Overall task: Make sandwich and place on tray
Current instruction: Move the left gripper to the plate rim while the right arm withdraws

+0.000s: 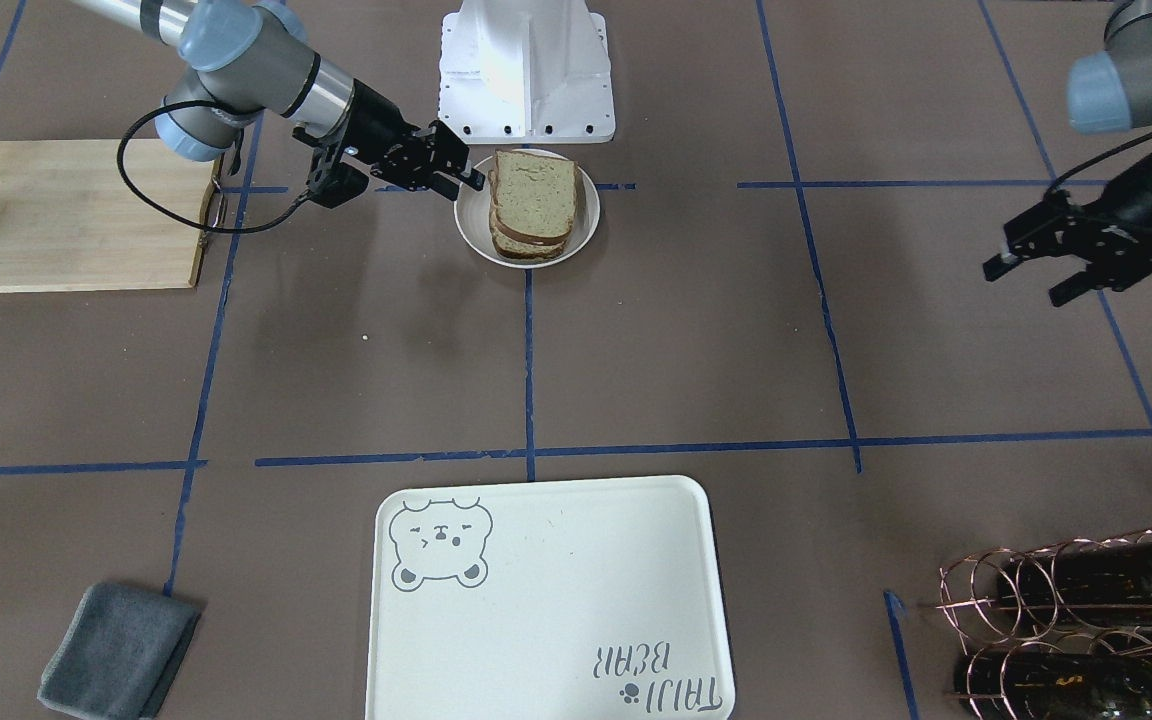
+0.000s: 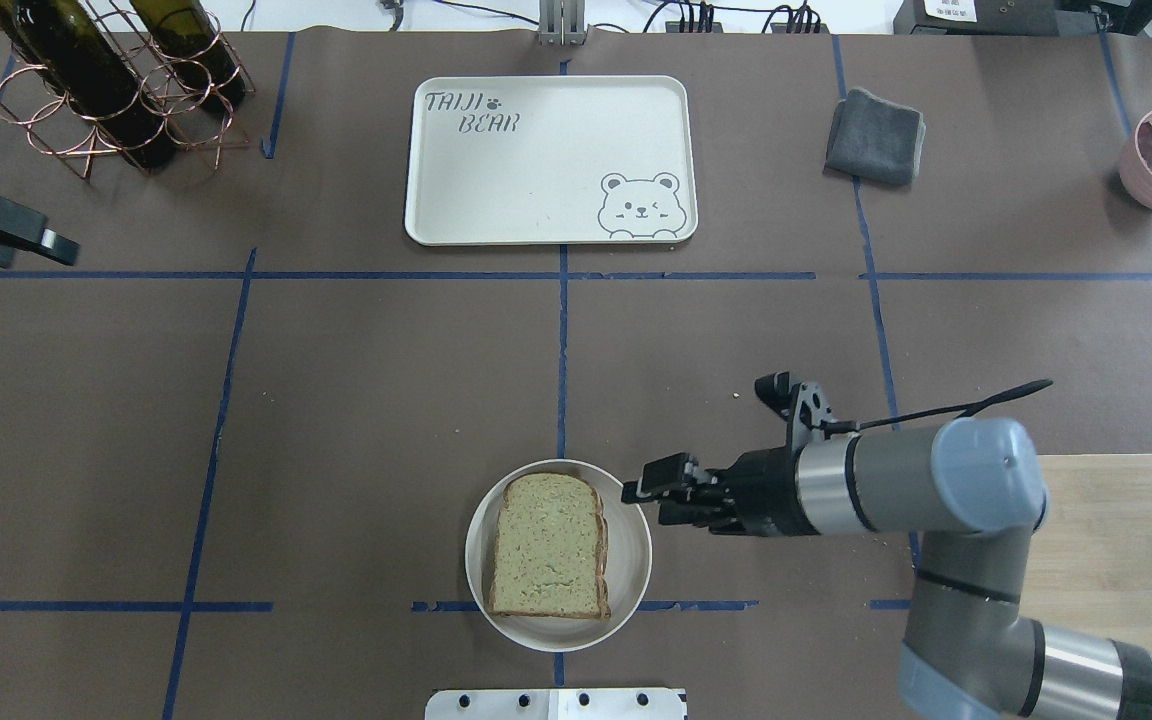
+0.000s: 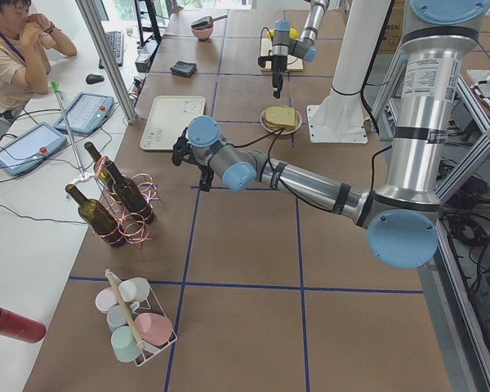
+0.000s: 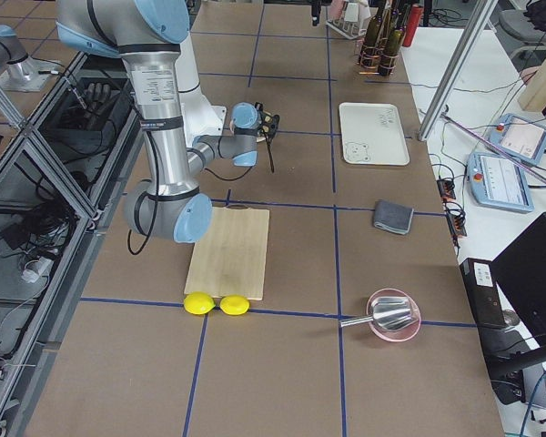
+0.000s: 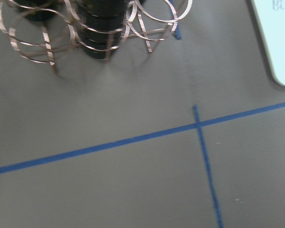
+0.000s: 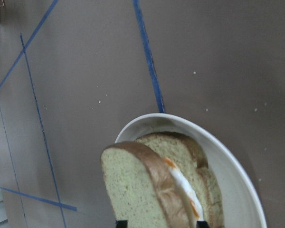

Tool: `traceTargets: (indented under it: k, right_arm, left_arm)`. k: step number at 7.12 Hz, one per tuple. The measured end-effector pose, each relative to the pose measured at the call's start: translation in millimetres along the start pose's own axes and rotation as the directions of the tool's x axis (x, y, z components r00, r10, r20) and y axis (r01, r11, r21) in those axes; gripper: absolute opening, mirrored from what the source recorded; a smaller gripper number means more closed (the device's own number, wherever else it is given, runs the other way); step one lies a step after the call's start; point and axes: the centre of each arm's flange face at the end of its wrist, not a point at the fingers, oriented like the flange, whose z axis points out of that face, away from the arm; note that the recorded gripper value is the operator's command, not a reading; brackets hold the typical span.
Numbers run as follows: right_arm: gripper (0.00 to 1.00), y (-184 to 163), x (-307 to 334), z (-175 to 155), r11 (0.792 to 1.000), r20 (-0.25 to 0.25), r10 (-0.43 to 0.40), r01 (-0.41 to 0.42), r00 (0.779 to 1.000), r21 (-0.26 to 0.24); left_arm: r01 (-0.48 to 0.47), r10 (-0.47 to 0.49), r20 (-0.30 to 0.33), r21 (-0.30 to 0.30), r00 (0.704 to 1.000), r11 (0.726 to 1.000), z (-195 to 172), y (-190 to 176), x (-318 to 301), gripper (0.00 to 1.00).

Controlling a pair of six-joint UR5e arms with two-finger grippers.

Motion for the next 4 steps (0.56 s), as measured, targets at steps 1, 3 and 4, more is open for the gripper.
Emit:
traceTargets:
  k: [1, 3, 4]
  right_arm:
    - [1.00, -44.0, 6.0, -40.7, 1.000, -0.026, 0.017, -0.017, 1.000, 0.008]
    - [1.00, -121.0, 20.8, -132.0, 0.996, -0.062, 0.074, -0.071, 0.995, 0.051]
    - [1.00, -140.8, 31.8, -162.3, 0.993, -0.072, 0.092, -0.087, 0.993, 0.080]
  left_arm:
    - [0.050, -0.051, -0.037, -0.033, 0.998, 0.998, 40.0, 26.0, 51.1, 0.81]
    - [0.124, -0.130, -0.067, -0.091, 0.989, 0.988, 122.9, 98.5, 160.9, 0.67]
    - [0.162, -0.171, -0.080, -0.107, 0.982, 0.981, 163.2, 128.1, 210.3, 0.62]
